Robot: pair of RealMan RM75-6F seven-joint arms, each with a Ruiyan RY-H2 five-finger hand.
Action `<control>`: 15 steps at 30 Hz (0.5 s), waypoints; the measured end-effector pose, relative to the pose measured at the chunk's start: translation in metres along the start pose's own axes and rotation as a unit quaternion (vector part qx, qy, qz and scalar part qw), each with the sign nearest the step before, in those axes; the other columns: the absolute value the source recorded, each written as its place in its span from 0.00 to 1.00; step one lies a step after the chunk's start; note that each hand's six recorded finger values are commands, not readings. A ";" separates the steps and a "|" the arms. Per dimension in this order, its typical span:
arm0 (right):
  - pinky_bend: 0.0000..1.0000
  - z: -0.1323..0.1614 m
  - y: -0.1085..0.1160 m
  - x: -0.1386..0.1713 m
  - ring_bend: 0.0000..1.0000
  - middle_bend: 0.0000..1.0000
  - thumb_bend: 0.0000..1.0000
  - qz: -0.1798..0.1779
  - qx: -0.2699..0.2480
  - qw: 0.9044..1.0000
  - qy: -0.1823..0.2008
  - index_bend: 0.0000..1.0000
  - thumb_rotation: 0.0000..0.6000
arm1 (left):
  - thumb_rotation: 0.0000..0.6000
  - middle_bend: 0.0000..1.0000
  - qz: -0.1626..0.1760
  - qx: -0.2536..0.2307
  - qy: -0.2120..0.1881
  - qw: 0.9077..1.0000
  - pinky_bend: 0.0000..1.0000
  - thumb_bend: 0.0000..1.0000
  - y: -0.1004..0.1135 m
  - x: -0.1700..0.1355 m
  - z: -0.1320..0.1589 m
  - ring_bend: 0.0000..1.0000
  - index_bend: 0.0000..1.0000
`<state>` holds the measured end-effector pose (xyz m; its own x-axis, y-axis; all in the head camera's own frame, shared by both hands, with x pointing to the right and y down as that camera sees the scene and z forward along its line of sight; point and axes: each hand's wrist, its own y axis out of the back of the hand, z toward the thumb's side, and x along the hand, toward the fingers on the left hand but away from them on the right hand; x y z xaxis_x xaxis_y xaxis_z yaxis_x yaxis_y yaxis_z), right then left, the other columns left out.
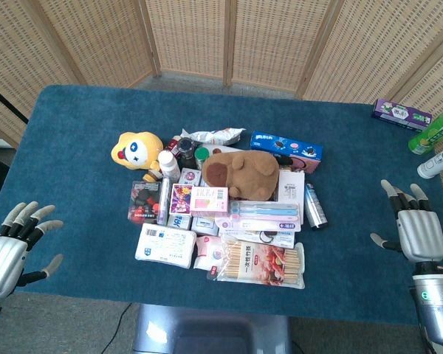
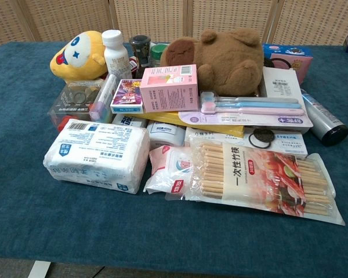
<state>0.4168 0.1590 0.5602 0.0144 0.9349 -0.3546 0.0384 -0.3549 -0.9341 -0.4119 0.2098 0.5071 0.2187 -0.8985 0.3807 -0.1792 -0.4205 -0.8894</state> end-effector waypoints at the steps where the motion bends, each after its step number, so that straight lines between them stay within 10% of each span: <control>1: 0.10 0.000 0.000 0.001 0.24 0.22 0.07 0.000 -0.001 1.000 0.000 0.00 1.00 | 0.86 0.18 -0.001 0.000 -0.001 1.000 0.00 0.36 0.000 0.001 0.001 0.09 0.29; 15: 0.10 -0.001 -0.003 -0.002 0.24 0.21 0.07 0.016 -0.063 0.998 0.003 0.00 1.00 | 0.86 0.18 0.002 0.000 -0.003 1.000 0.00 0.36 0.001 -0.002 0.002 0.09 0.28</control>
<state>0.4180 0.1587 0.5637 0.0245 0.9231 -0.3837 0.1636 -0.3824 -0.9094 -0.4106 0.2113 0.5050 0.2234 -0.8998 0.3749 -0.1808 -0.4162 -0.8911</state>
